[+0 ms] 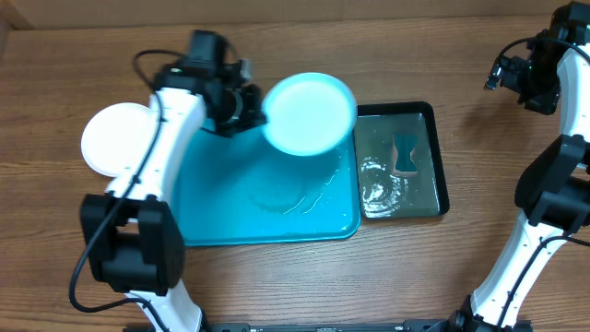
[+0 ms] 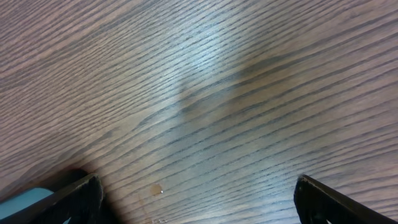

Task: Clean dirty plates on tray and stack at the side
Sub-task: 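Carry the light-blue plate leftward over the tray to the plate stack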

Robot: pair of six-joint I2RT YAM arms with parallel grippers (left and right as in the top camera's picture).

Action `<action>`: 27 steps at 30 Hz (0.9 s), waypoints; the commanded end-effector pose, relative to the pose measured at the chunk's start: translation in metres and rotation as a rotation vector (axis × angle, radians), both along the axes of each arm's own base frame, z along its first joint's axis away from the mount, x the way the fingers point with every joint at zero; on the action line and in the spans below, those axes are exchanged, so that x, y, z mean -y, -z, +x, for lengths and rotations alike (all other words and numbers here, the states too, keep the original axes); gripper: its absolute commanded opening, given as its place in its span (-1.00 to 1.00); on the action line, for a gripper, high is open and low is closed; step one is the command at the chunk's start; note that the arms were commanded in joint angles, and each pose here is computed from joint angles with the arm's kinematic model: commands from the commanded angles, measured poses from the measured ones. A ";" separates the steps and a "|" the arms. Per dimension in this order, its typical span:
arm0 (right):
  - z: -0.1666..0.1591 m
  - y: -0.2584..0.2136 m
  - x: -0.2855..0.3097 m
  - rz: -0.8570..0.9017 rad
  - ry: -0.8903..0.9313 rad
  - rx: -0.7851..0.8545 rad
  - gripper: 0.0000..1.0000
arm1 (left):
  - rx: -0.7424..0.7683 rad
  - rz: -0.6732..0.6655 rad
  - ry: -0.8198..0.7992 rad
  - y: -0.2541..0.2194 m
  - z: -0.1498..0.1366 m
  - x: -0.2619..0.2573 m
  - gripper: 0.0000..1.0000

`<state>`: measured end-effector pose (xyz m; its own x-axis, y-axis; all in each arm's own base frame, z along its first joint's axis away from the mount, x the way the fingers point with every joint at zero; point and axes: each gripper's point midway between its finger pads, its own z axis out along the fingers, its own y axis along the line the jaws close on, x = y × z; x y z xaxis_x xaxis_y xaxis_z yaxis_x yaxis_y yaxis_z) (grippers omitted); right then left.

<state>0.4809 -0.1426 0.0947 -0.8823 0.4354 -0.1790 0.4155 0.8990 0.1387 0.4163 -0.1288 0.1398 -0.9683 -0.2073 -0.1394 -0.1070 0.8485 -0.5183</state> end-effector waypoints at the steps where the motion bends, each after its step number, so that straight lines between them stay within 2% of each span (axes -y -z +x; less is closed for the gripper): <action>1: 0.004 -0.017 0.003 -0.013 0.004 0.042 1.00 | -0.051 -0.079 -0.108 0.000 0.004 -0.039 -0.92; 7: 0.004 -0.017 0.003 -0.013 0.004 0.042 1.00 | -0.093 -0.003 -0.331 0.010 0.003 -0.134 -0.92; 13: 0.004 -0.017 0.003 -0.013 0.004 0.042 1.00 | -0.184 0.239 -0.589 0.028 -0.031 -0.251 -0.92; 20: 0.004 -0.017 0.003 -0.013 0.004 0.042 1.00 | -0.232 0.411 -0.757 0.031 -0.061 -0.321 -0.92; 27: 0.004 -0.017 0.003 -0.013 0.004 0.042 1.00 | -0.221 0.563 -0.876 0.027 -0.071 -0.361 -0.92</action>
<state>0.4808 -0.1423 0.0947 -0.8823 0.4354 -0.1786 0.4155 0.8989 0.1388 0.3552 0.2104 0.1115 -0.5805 -0.7874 -0.2073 -0.7943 0.6036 -0.0686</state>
